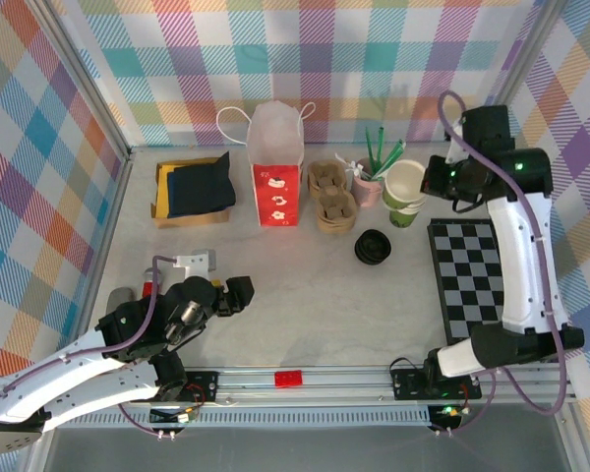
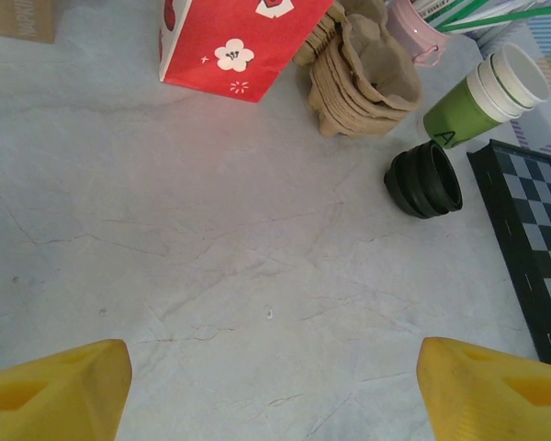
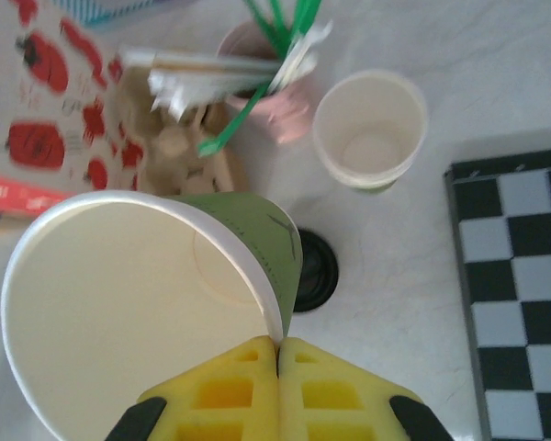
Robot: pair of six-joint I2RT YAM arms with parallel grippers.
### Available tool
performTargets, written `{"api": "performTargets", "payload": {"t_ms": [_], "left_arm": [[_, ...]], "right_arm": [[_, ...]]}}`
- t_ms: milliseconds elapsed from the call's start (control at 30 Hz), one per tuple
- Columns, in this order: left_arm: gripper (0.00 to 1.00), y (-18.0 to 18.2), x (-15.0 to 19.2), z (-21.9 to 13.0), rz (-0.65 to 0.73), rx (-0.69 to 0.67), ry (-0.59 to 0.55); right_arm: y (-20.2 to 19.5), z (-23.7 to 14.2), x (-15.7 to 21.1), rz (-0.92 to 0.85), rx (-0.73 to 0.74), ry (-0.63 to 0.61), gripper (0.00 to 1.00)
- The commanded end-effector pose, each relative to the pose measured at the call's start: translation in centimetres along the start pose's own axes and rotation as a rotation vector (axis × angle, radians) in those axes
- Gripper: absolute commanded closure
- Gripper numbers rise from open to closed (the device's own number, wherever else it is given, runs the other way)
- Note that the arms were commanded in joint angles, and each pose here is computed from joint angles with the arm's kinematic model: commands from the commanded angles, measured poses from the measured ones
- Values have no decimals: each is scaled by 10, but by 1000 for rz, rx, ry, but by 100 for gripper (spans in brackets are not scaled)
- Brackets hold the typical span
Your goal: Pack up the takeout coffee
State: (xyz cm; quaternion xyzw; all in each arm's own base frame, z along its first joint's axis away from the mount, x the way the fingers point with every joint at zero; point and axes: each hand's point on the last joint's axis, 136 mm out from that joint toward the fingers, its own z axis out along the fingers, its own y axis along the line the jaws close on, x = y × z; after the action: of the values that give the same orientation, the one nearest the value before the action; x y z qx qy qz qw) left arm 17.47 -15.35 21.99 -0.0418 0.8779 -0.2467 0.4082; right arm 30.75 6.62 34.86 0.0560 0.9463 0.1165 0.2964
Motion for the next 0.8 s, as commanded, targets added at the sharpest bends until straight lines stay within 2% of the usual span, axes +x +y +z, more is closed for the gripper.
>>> {"api": "performTargets", "payload": {"t_ms": [0,233,467,767], "left_arm": [[19,6,2,1,-19,-10,0],[19,5,7,4,3,-19,29],[19,-1,9,8,-11,15,26],[18,-3,24,24,-32,18,63]], "right_arm": [[18,3,33,-54,-45,76,100],[57,28,90,-133,-135,199,100],[79,73,132,-167,-134,296,100],[94,127,159,-187,-89,358,100]]}}
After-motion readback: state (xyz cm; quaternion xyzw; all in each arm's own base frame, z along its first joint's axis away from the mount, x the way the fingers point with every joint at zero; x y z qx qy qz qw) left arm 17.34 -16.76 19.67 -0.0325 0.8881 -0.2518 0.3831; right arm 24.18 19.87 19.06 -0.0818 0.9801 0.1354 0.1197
